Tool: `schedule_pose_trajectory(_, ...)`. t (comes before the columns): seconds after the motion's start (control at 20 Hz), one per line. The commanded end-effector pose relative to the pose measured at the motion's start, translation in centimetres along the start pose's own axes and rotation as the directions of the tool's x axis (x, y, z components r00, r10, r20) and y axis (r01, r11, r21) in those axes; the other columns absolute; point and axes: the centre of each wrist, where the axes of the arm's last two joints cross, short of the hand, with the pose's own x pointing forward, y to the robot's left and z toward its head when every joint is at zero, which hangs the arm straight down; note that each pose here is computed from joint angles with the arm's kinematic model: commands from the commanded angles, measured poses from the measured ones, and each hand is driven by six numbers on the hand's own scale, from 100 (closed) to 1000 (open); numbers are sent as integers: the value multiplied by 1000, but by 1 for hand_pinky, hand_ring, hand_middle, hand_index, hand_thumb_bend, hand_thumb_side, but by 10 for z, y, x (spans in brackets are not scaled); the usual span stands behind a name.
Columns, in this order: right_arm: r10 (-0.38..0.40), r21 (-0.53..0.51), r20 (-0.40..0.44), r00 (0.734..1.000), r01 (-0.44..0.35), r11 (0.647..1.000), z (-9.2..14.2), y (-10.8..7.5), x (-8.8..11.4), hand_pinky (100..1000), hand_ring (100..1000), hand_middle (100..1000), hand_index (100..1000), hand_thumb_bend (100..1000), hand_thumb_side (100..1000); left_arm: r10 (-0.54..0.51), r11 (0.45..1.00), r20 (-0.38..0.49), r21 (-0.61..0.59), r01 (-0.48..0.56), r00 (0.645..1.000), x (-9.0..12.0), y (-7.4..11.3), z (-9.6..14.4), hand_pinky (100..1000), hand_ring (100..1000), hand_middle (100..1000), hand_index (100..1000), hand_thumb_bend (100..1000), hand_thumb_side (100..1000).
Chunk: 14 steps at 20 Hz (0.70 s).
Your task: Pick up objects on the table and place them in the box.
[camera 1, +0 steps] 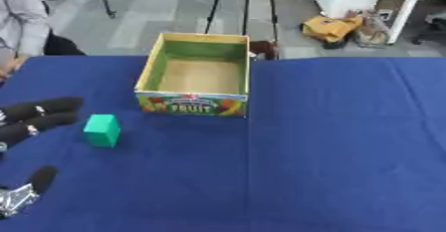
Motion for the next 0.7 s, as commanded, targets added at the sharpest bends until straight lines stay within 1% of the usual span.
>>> schedule_pose_trajectory(0.05,9,14,35,999,-9,1000,-7,-5,5,826,880,596,841,100,1000,-45,998,-18,-45,44,999,0,17,-5,860,913,964,1000,100,820)
schedule_pose_trajectory(0.1,9,16,34,999,-10,1000,-6,-5,5,826,880,596,841,100,1000,-54,997,-25,-56,53,998,-1,20,-6,860,913,964,1000,100,820)
schedule_pose_trajectory(0.2,10,17,29,1000,-11,1000,-5,-5,5,827,880,593,842,100,1000,-84,993,-35,-89,81,996,-2,26,-8,863,925,969,1000,100,904)
schedule_pose_trajectory(0.3,11,19,25,1000,-11,1000,-5,-6,5,827,880,592,842,100,1000,-112,988,-46,-115,106,993,-2,31,-11,863,927,968,1000,100,934)
schedule_pose_trajectory(0.35,11,20,24,1000,-11,1000,-4,-6,5,828,881,590,842,100,1000,-123,985,-52,-127,116,991,-2,33,-12,870,934,971,1000,177,967)
schedule_pose_trajectory(0.4,10,22,23,1000,-11,1000,-4,-6,5,828,881,590,842,100,1000,-135,982,-58,-140,125,989,-2,35,-13,870,934,971,1000,183,969)
schedule_pose_trajectory(0.5,10,24,20,1000,-10,1000,-4,-6,5,829,882,589,842,100,999,-150,977,-64,-166,137,987,-2,38,-16,877,940,974,1000,336,1000)
schedule_pose_trajectory(0.55,10,25,19,1000,-10,1000,-3,-6,4,829,882,588,842,100,999,-156,973,-66,-182,142,986,-3,40,-17,878,943,976,1000,437,1000)
schedule_pose_trajectory(0.6,9,27,19,1000,-10,1000,-3,-6,4,829,882,588,842,100,999,-163,969,-67,-197,147,984,-4,42,-19,878,944,976,1000,453,1000)
schedule_pose_trajectory(0.65,9,28,18,1000,-10,1000,-3,-6,4,829,882,587,843,100,1000,-170,966,-69,-209,152,983,-5,44,-20,876,947,980,1000,532,1000)
schedule_pose_trajectory(0.7,9,30,17,1000,-9,1000,-3,-6,4,829,882,587,843,100,1000,-180,962,-74,-219,160,981,-7,46,-21,876,947,980,1000,532,1000)
